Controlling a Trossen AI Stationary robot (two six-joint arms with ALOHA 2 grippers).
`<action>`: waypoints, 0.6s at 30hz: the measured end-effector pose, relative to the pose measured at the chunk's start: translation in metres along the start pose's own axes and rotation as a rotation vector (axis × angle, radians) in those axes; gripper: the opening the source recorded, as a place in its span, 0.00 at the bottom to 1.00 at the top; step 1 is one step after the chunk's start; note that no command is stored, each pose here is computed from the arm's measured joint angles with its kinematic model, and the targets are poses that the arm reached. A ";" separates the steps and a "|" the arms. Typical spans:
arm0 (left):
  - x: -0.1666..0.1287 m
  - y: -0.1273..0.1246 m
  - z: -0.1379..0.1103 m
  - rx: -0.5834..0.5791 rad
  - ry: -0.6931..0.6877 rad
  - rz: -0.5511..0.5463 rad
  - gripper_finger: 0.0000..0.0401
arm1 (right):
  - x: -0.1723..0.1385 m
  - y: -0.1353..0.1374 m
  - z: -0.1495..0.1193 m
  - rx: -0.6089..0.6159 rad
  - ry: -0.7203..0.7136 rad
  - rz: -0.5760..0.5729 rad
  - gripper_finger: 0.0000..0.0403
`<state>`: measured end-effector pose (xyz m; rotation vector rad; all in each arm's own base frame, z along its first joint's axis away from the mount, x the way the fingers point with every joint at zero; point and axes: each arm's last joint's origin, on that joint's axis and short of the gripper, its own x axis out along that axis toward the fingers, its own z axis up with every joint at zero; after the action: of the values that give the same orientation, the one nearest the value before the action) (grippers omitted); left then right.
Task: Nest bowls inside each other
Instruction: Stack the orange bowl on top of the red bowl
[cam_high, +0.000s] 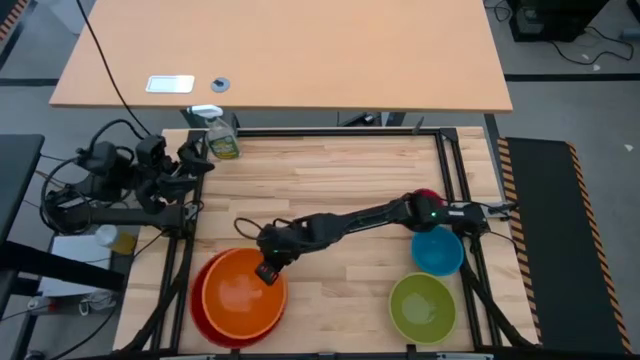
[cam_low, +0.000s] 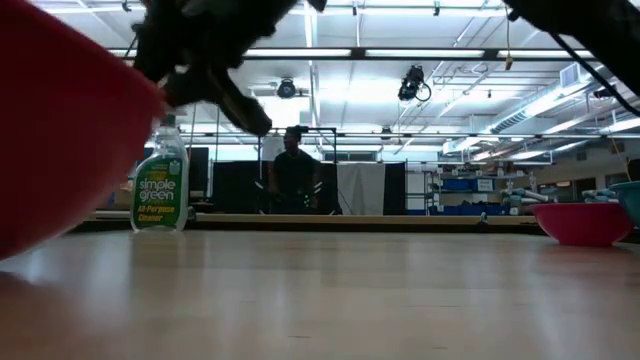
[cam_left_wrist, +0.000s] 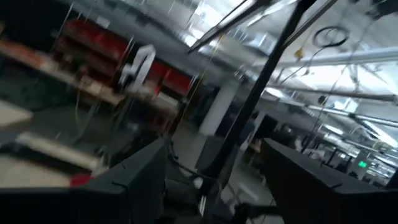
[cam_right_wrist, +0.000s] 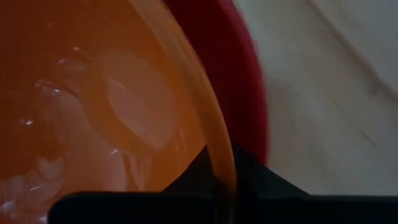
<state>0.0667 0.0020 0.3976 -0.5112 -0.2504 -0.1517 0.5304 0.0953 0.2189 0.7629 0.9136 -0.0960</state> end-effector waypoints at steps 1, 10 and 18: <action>-0.001 0.001 -0.001 -0.010 0.021 0.013 0.65 | 0.003 -0.003 0.000 0.006 0.020 -0.002 0.07; -0.003 0.004 -0.007 -0.040 0.110 0.069 0.65 | 0.003 -0.011 0.008 -0.084 0.079 0.075 0.20; -0.003 0.004 -0.007 -0.032 0.112 0.070 0.65 | -0.014 -0.010 0.017 -0.076 0.089 0.098 0.55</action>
<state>0.0658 0.0018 0.3889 -0.5409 -0.1205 -0.1164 0.5289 0.0737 0.2301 0.7445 0.9576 0.0593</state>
